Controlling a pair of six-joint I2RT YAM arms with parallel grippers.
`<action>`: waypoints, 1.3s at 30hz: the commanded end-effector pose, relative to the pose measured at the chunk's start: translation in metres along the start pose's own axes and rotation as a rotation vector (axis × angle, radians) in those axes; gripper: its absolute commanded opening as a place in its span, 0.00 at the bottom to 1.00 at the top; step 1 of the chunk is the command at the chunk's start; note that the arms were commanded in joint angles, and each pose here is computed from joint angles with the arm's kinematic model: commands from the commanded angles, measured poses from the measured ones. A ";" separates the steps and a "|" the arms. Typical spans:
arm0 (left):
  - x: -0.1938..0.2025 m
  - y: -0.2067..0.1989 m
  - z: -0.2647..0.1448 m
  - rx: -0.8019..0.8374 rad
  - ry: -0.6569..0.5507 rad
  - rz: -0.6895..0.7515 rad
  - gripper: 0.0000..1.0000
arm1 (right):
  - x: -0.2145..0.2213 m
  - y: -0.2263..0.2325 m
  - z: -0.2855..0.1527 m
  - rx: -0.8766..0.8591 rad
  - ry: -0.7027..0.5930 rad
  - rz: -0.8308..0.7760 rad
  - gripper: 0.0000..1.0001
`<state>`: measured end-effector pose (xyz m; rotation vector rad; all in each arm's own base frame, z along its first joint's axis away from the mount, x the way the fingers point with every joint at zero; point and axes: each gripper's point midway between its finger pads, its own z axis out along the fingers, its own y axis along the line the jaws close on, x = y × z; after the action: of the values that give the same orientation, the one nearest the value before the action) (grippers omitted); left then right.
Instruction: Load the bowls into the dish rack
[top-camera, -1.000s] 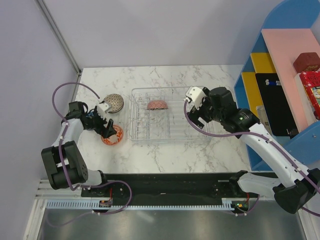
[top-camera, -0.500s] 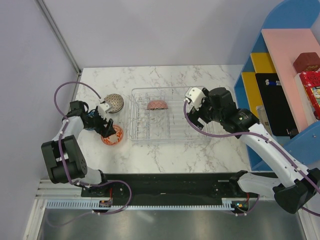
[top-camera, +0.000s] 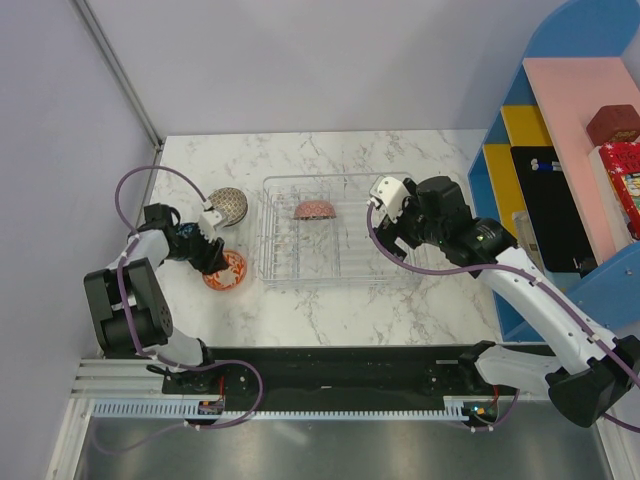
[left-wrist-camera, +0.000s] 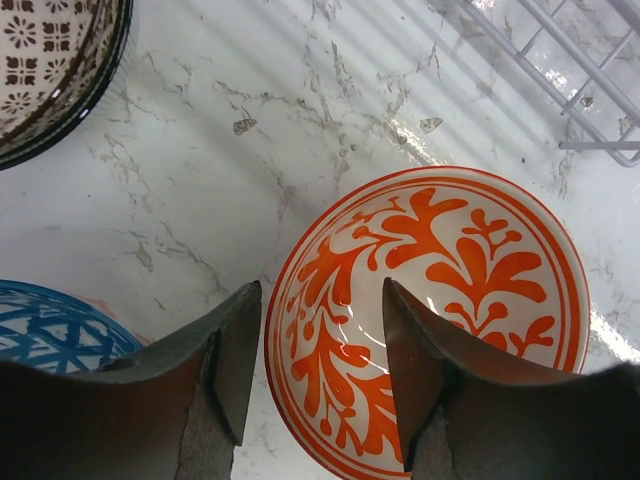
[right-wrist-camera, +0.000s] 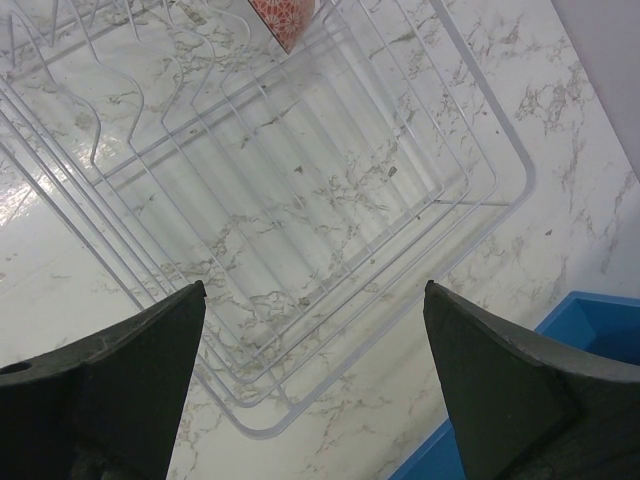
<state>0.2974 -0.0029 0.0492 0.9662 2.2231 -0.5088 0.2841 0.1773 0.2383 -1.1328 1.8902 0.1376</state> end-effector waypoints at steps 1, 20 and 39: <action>0.008 0.005 0.005 0.011 0.023 0.048 0.54 | -0.009 -0.001 0.000 -0.001 -0.046 0.011 0.97; -0.010 -0.015 -0.011 0.050 0.003 0.056 0.02 | -0.022 0.002 0.003 -0.034 -0.083 0.044 0.97; -0.201 -0.092 -0.114 0.209 -0.539 0.243 0.02 | -0.131 0.042 0.011 -0.501 -0.260 0.370 0.97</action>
<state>0.2980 -0.0518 0.2274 1.0488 1.7612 -0.5268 0.2972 0.2616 0.2845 -1.0253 1.8933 0.6472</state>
